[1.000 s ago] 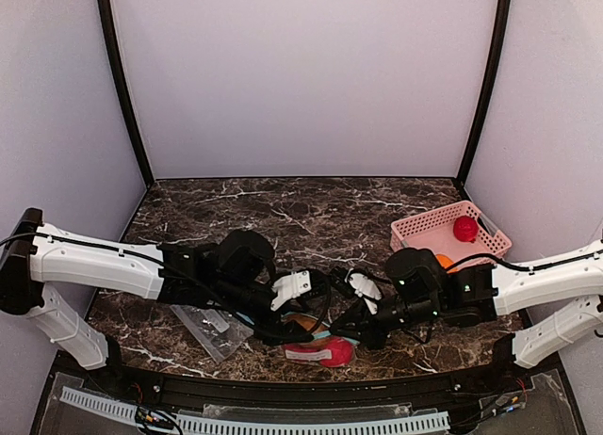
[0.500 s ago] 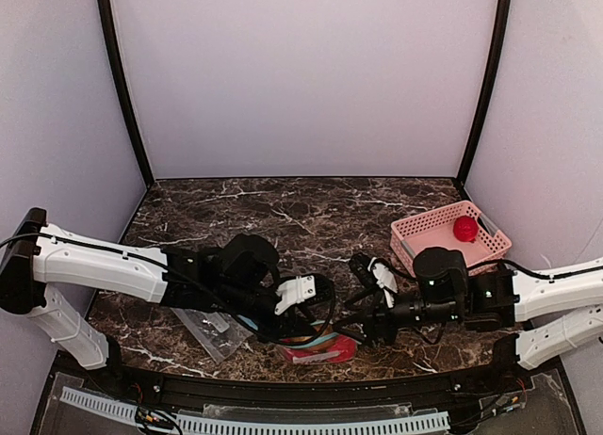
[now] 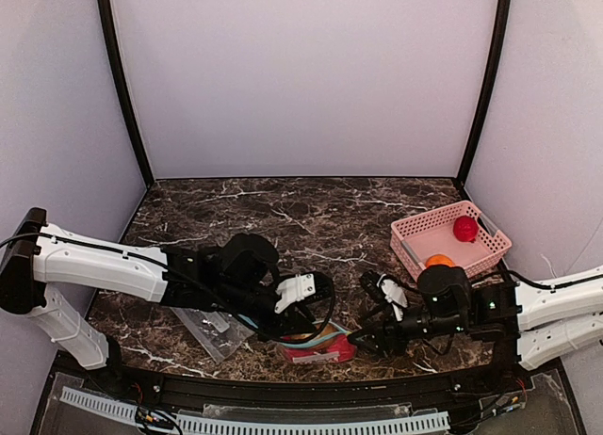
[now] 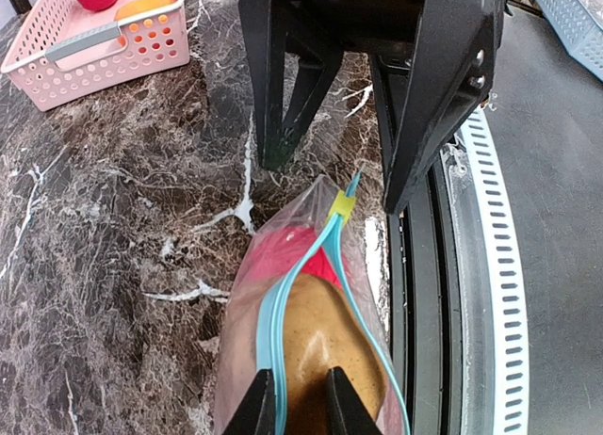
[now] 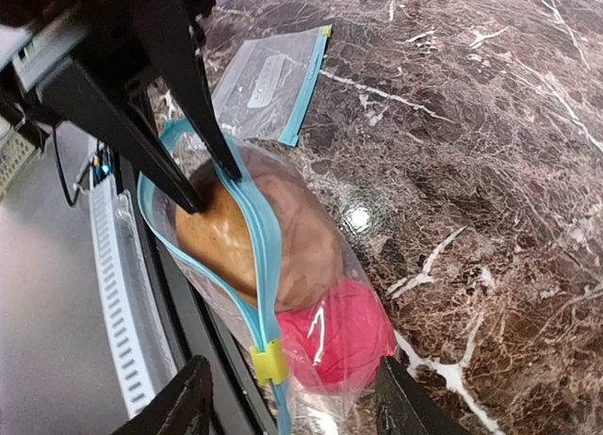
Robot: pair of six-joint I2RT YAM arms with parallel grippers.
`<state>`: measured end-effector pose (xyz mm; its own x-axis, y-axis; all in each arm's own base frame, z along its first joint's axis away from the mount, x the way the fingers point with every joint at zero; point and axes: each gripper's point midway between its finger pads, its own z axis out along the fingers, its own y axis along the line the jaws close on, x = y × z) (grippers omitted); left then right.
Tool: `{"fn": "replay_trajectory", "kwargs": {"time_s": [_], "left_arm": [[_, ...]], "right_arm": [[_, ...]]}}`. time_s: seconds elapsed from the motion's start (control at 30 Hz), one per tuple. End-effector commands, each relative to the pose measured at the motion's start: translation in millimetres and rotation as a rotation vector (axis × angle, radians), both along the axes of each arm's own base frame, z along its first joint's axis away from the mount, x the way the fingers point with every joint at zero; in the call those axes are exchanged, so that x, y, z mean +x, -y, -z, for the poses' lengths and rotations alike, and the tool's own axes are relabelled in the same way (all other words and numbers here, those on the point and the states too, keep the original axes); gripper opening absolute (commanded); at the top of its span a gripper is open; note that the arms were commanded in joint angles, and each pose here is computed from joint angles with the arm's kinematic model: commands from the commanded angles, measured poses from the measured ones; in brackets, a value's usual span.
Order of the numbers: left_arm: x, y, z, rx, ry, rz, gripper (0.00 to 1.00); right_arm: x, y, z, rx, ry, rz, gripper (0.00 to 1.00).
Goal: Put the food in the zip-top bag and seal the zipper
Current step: Pass from the left arm to the right
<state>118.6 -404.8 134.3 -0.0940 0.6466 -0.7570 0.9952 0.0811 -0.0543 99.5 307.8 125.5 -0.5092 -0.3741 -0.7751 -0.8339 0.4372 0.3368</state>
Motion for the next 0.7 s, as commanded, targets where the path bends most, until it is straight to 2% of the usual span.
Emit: {"fn": "replay_trajectory", "kwargs": {"time_s": [0.0, 0.2, 0.33, 0.4, 0.53, 0.6, 0.67], "left_arm": [[-5.6, -18.3, 27.9, 0.117, -0.044, -0.024, 0.18], [-5.3, -18.5, 27.0, 0.119, -0.047, -0.029, 0.18], [-4.5, -17.1, 22.8, 0.110, -0.047, -0.033, 0.18], [-2.7, -12.6, 13.6, 0.088, -0.041, -0.035, 0.23], [0.7, 3.7, -20.5, 0.002, -0.034, -0.031, 0.59], [-1.6, 12.8, -37.8, -0.048, -0.044, -0.008, 0.69], [-4.2, 21.8, -51.7, -0.087, -0.056, 0.021, 0.74]], "right_arm": [[-3.0, -4.6, 16.9, -0.043, -0.026, -0.019, 0.50], [-2.0, -5.2, 23.1, -0.058, -0.028, -0.015, 0.31], [-0.4, -6.2, 17.8, -0.044, -0.013, -0.012, 0.00], [-0.1, -7.7, 10.5, -0.030, -0.003, -0.016, 0.00], [-0.2, -8.8, -6.1, -0.003, 0.021, -0.028, 0.00], [-0.5, -9.2, -12.7, 0.005, 0.033, -0.036, 0.00], [-1.4, -9.8, -18.2, 0.011, 0.042, -0.046, 0.00]]}}
